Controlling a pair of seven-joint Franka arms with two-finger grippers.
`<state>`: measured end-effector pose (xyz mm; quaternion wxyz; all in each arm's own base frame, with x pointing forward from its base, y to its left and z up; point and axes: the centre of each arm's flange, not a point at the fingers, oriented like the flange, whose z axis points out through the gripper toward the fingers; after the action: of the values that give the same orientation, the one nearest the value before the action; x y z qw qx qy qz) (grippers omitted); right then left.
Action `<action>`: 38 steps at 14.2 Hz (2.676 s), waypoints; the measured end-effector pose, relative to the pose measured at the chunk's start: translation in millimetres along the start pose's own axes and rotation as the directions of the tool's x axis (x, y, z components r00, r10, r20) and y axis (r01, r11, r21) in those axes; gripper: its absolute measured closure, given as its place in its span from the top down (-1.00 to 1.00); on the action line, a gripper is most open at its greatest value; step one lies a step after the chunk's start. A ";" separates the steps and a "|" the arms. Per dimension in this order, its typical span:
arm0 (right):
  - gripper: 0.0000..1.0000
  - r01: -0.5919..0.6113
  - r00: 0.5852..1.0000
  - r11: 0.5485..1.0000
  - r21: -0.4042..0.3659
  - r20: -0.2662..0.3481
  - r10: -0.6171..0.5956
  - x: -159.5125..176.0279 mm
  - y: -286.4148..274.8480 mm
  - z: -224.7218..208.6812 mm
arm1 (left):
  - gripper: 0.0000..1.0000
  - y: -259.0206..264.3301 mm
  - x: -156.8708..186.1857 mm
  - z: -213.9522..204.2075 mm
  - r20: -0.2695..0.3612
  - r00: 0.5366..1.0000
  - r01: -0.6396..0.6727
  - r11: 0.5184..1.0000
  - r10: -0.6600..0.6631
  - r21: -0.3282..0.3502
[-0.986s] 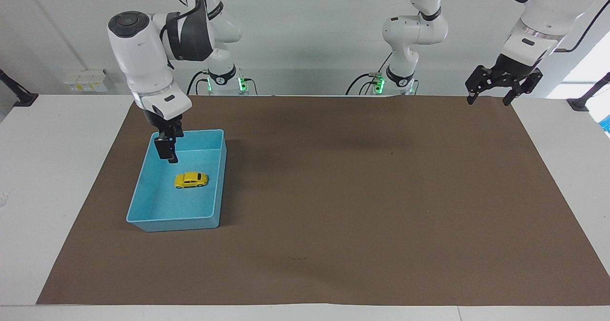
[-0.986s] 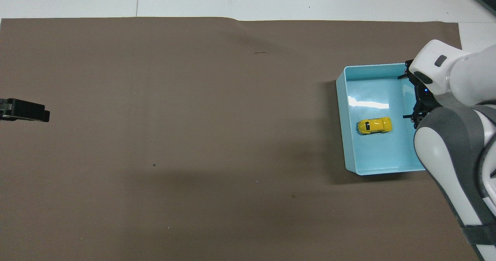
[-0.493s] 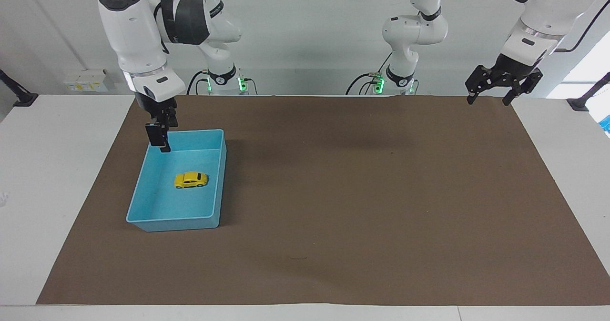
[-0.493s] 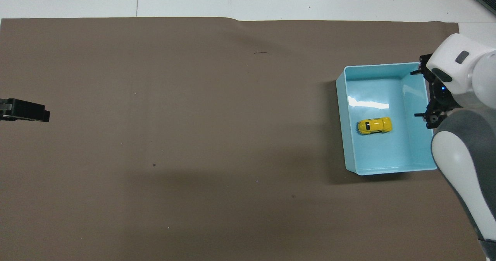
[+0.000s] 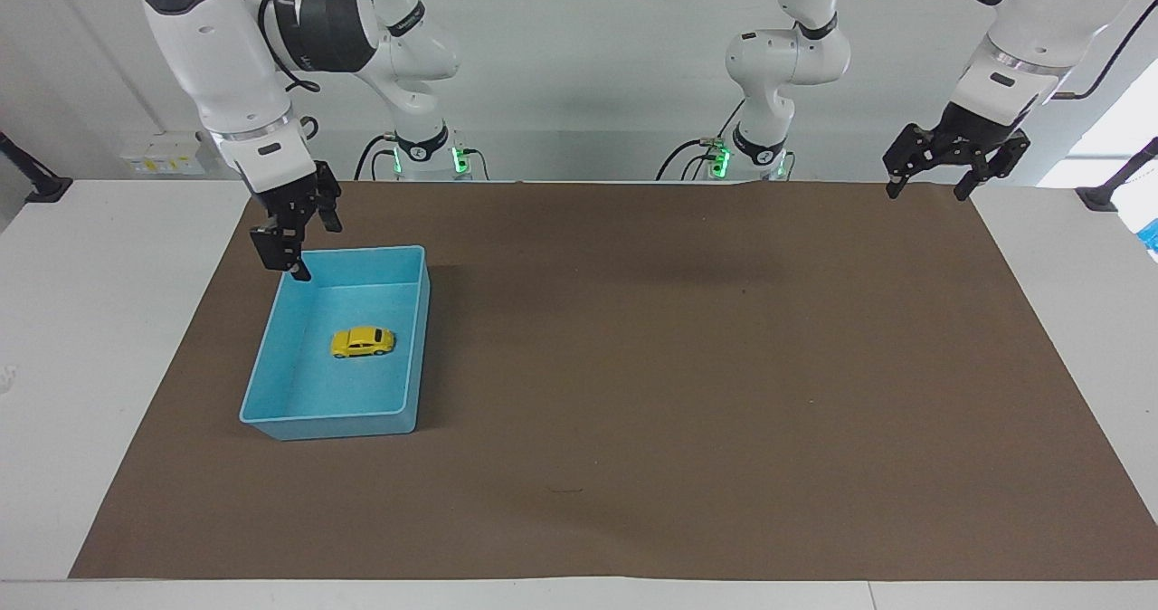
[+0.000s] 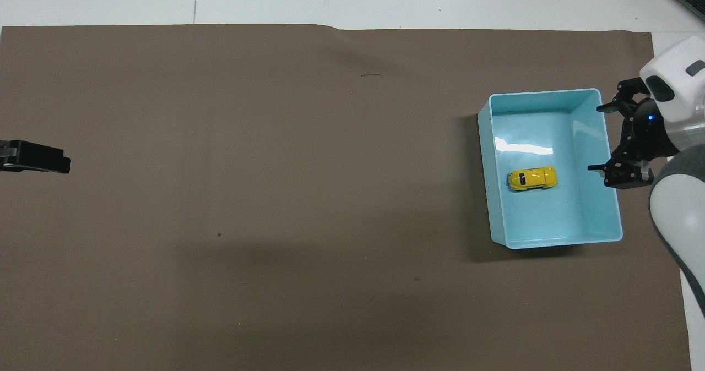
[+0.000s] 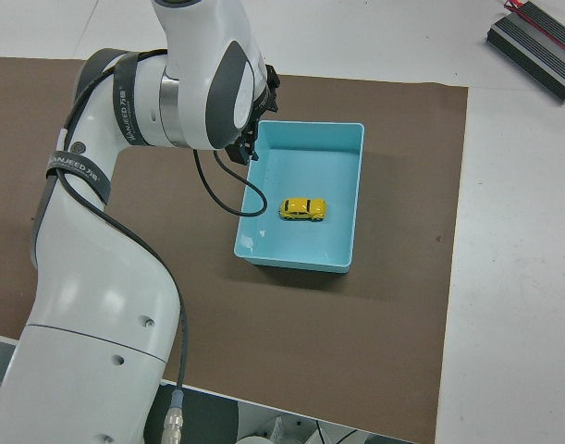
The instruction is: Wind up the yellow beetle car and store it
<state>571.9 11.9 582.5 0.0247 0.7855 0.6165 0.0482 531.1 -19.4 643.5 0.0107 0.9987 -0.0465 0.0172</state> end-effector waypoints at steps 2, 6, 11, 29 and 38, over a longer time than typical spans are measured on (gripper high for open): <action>1.00 -0.096 0.995 0.995 0.011 0.004 0.096 1.6 -1.8 -5.2 | 1.00 0.0 0.0 0.0 0.000 1.000 0.000 1.000 0.000 0.000; 1.00 -0.333 0.943 0.943 0.000 0.000 0.333 -0.8 -1.1 -34.5 | 1.00 0.0 0.0 0.0 0.000 1.000 0.000 1.000 0.000 0.000; 1.00 -0.591 0.806 0.806 0.001 0.002 0.591 -6.7 -0.4 -40.0 | 1.00 0.0 0.0 0.0 0.000 1.000 0.000 1.000 0.000 0.000; 1.00 -0.957 0.291 0.290 0.029 0.101 0.951 -5.3 -17.1 -69.2 | 1.00 0.0 0.0 0.0 0.000 1.000 0.000 1.000 0.000 0.000; 1.00 -0.964 0.267 0.267 0.013 0.089 0.959 -19.0 -13.0 -75.4 | 1.00 0.0 0.0 0.0 0.000 1.000 0.000 1.000 0.000 0.000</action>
<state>546.9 -4.9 655.3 -0.0154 0.9997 0.0164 0.0088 531.1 -19.4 643.5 0.0107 0.9987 -0.0465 0.0172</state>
